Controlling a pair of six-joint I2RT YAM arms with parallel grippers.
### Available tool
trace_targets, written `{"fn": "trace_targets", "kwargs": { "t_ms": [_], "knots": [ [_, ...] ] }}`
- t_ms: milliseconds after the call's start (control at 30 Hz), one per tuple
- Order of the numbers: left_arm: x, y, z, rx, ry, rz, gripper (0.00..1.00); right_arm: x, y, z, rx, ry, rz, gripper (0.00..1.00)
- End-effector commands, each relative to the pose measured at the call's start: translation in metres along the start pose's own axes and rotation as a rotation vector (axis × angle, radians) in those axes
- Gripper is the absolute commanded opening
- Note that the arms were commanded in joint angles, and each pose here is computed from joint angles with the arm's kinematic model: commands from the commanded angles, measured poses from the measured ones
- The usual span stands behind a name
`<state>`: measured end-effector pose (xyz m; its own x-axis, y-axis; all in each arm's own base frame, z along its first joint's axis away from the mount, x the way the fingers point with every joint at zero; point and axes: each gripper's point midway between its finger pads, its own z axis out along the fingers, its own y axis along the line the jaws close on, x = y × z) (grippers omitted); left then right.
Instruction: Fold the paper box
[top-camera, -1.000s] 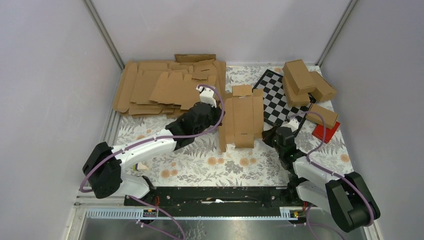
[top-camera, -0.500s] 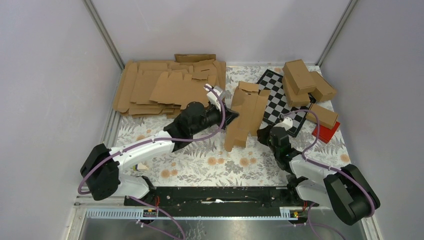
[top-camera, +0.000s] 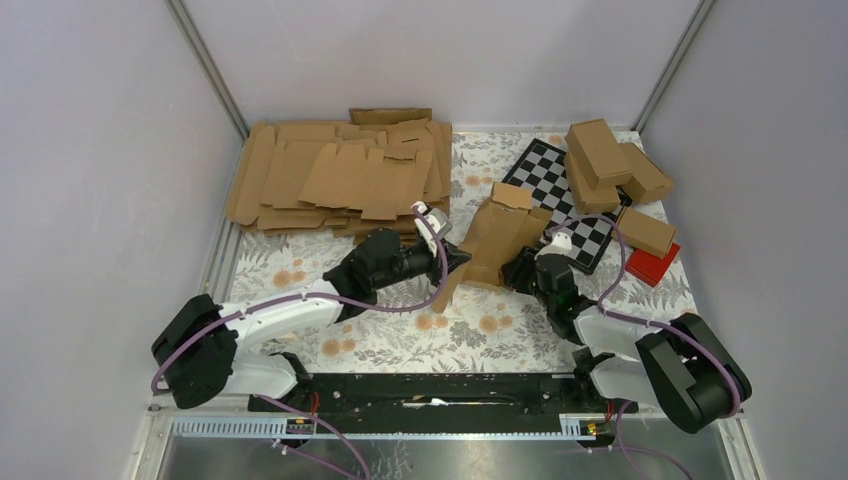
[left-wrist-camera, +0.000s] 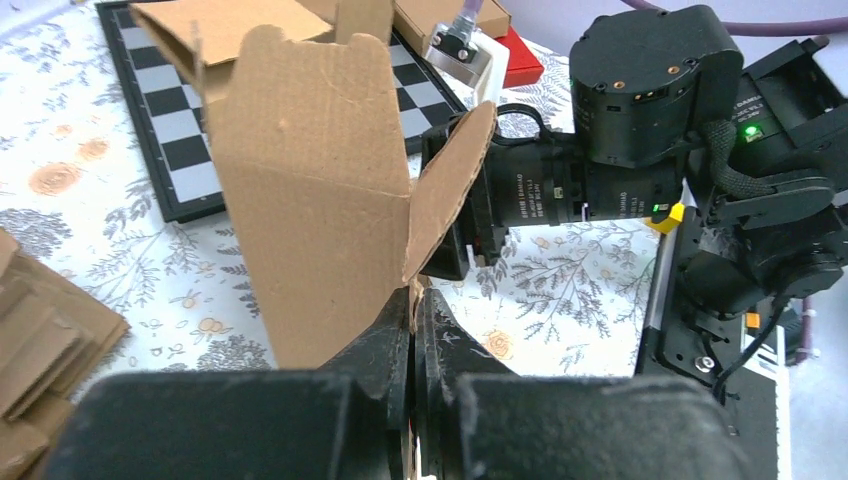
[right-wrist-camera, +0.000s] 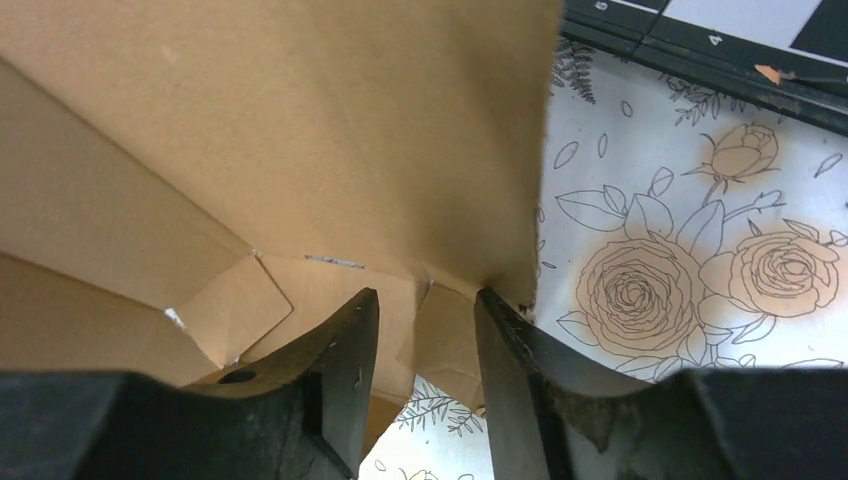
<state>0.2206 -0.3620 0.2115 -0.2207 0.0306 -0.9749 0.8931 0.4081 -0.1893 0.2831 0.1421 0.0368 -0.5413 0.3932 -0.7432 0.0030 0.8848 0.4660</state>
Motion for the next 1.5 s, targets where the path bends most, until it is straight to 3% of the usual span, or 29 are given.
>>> {"fn": "trace_targets", "kwargs": {
  "t_ms": [0, 67, 167, 233, 400, 500, 600, 767, 900, 1200, 1300, 1467],
  "knots": [
    [-0.006, 0.006, -0.009, -0.051, -0.033, 0.071, 0.0, -0.012, 0.021, -0.004, -0.098, -0.023, -0.092, 0.5],
    [-0.006, 0.008, -0.011, -0.064, -0.036, 0.078, 0.0, -0.011, 0.023, -0.009, -0.112, -0.001, -0.125, 0.57],
    [-0.005, 0.015, -0.012, -0.101, -0.035, 0.083, 0.0, -0.02, 0.015, -0.018, -0.071, -0.035, -0.154, 0.84],
    [-0.003, 0.019, -0.013, -0.123, -0.028, 0.089, 0.0, -0.028, 0.004, -0.022, -0.017, -0.071, -0.166, 0.93],
    [-0.003, 0.027, -0.017, -0.167, -0.03, 0.11, 0.0, -0.041, -0.008, -0.023, 0.023, -0.083, -0.131, 1.0],
    [-0.004, 0.027, -0.019, -0.171, -0.04, 0.113, 0.0, -0.047, 0.0, -0.016, -0.069, -0.053, -0.068, 1.0],
    [-0.003, 0.026, -0.02, -0.168, -0.046, 0.11, 0.0, -0.051, 0.019, -0.012, -0.191, -0.023, -0.04, 0.93],
    [-0.002, 0.021, -0.023, -0.142, -0.059, 0.099, 0.0, -0.047, 0.038, -0.014, -0.285, 0.027, -0.047, 0.68],
    [-0.006, 0.01, -0.025, -0.093, -0.099, 0.083, 0.0, -0.053, 0.04, -0.017, -0.269, 0.026, -0.074, 0.52],
    [-0.019, -0.016, -0.029, 0.049, -0.203, 0.036, 0.0, -0.081, 0.023, -0.013, -0.076, -0.056, -0.074, 0.31],
    [-0.014, -0.013, -0.03, 0.045, -0.207, 0.023, 0.0, -0.09, 0.019, -0.008, -0.022, -0.085, -0.041, 0.31],
    [0.008, -0.008, -0.028, 0.031, -0.159, -0.019, 0.0, -0.083, 0.029, -0.003, 0.024, -0.127, -0.067, 0.46]
  ]
}}
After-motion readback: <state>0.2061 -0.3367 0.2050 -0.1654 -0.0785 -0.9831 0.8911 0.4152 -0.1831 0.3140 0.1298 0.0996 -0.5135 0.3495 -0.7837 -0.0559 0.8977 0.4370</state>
